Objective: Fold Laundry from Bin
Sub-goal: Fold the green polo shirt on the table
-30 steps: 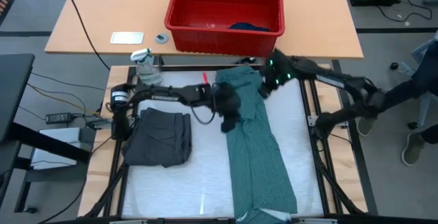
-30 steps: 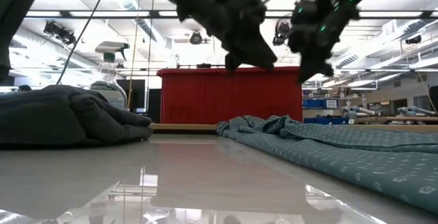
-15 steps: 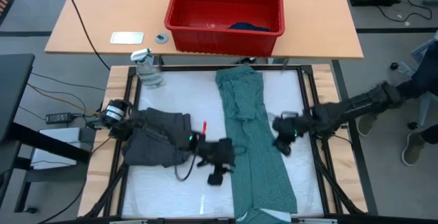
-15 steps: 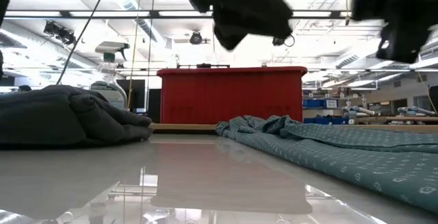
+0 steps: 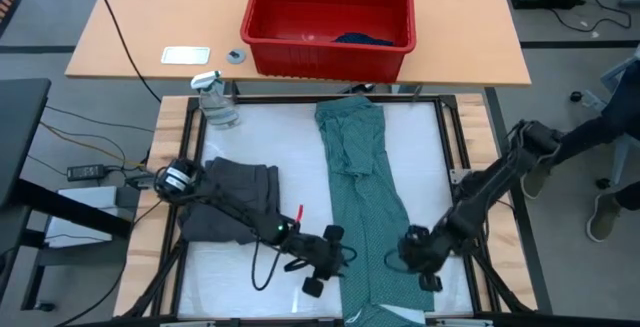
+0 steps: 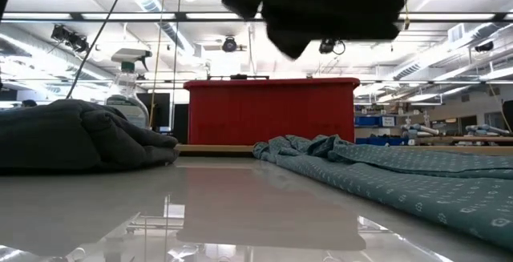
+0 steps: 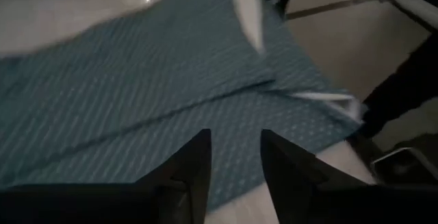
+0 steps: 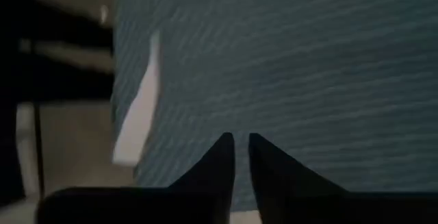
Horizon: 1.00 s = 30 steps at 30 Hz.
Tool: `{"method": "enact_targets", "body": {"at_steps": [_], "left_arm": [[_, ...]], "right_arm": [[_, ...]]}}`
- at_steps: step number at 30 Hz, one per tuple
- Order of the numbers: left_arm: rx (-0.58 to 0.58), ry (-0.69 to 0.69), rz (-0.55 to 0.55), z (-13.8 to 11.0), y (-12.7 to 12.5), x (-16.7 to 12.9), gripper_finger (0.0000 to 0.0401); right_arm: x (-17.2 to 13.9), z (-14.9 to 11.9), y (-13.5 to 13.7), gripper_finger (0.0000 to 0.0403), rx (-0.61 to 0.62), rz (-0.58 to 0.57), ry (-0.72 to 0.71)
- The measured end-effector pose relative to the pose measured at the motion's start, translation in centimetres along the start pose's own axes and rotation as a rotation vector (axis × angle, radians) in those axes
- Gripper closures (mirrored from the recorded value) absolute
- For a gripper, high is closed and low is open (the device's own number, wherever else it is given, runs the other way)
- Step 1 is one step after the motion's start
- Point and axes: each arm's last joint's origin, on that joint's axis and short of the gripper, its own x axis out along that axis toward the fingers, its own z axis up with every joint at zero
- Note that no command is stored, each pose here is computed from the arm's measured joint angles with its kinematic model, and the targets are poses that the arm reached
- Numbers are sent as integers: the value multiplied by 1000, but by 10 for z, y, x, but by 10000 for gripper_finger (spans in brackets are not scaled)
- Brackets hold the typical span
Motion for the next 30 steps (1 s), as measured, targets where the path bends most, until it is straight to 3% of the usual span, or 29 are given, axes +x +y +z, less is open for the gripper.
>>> {"method": "enact_targets", "body": {"at_steps": [5, 8, 10, 13, 17, 22, 30], "left_arm": [[39, -11, -25, 0, -11, 1, 191], [138, -28, -35, 2, -18, 0, 151], [215, -46, -46, 1, -24, 2, 137], [294, -44, -59, -6, -31, 10, 132], [342, -36, -38, -16, -30, 21, 132], [337, -11, -30, -29, -21, 33, 132], [460, 30, -87, -54, -17, 53, 132]], "right_arm": [[12, -1, 34, 253, -77, 83, 93], [16, -4, 52, 186, -125, 77, 120], [20, -8, 60, 145, -162, 23, 127], [27, -15, 65, 106, -194, -148, 149], [38, -18, 72, 95, -222, -270, 191], [51, -15, 83, 102, -232, -269, 219], [53, -7, 100, 111, -136, -278, 168]]}}
